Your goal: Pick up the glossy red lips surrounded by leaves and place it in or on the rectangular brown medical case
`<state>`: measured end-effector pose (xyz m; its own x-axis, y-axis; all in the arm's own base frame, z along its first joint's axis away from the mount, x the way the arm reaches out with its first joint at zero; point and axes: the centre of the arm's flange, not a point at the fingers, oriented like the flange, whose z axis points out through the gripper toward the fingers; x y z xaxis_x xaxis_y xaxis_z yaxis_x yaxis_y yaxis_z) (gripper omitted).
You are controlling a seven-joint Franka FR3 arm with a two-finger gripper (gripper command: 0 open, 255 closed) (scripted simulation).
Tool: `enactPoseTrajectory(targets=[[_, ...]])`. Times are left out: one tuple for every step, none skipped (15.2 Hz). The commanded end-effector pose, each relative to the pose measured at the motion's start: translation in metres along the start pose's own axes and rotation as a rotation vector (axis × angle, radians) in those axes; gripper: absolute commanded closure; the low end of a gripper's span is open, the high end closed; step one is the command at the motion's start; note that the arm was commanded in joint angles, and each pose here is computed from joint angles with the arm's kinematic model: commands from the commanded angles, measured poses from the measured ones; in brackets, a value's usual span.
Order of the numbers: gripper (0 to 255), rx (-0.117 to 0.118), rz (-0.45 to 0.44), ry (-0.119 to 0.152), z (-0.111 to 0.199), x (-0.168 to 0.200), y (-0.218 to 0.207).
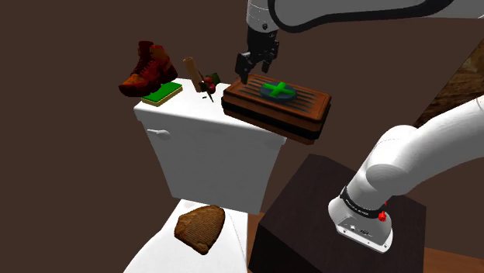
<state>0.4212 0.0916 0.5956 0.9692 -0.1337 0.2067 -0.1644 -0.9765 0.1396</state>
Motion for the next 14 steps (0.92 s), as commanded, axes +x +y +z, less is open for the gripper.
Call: enactPoseTrajectory(targets=[[0, -0.003, 0.073, 0.012, 0.003, 0.019, -0.018], [0, -0.006, 0.107, 0.017, 0.005, 0.029, -0.026], [0, -0.009, 0.141, 0.023, 0.007, 0.039, -0.034], [0, -0.011, 0.175, 0.028, 0.010, 0.049, -0.041], [0, -0.014, 0.209, 0.033, 0.012, 0.060, -0.048], [0, -0.016, 0.243, 0.039, 0.014, 0.071, -0.054], [0, -0.019, 0.277, 0.044, 0.016, 0.082, -0.060], [0, -0.021, 0.311, 0.050, 0.018, 0.093, -0.066], [0, -0.024, 0.345, 0.055, 0.020, 0.105, -0.071], [0, -0.026, 0.379, 0.061, 0.022, 0.116, -0.076], [0, -0.027, 0.392, 0.063, 0.023, 0.121, -0.078], [0, -0.027, 0.392, 0.063, 0.028, 0.121, -0.078], [0, -0.027, 0.392, 0.063, 0.033, 0.121, -0.078], [0, -0.027, 0.392, 0.063, 0.038, 0.122, -0.077]])
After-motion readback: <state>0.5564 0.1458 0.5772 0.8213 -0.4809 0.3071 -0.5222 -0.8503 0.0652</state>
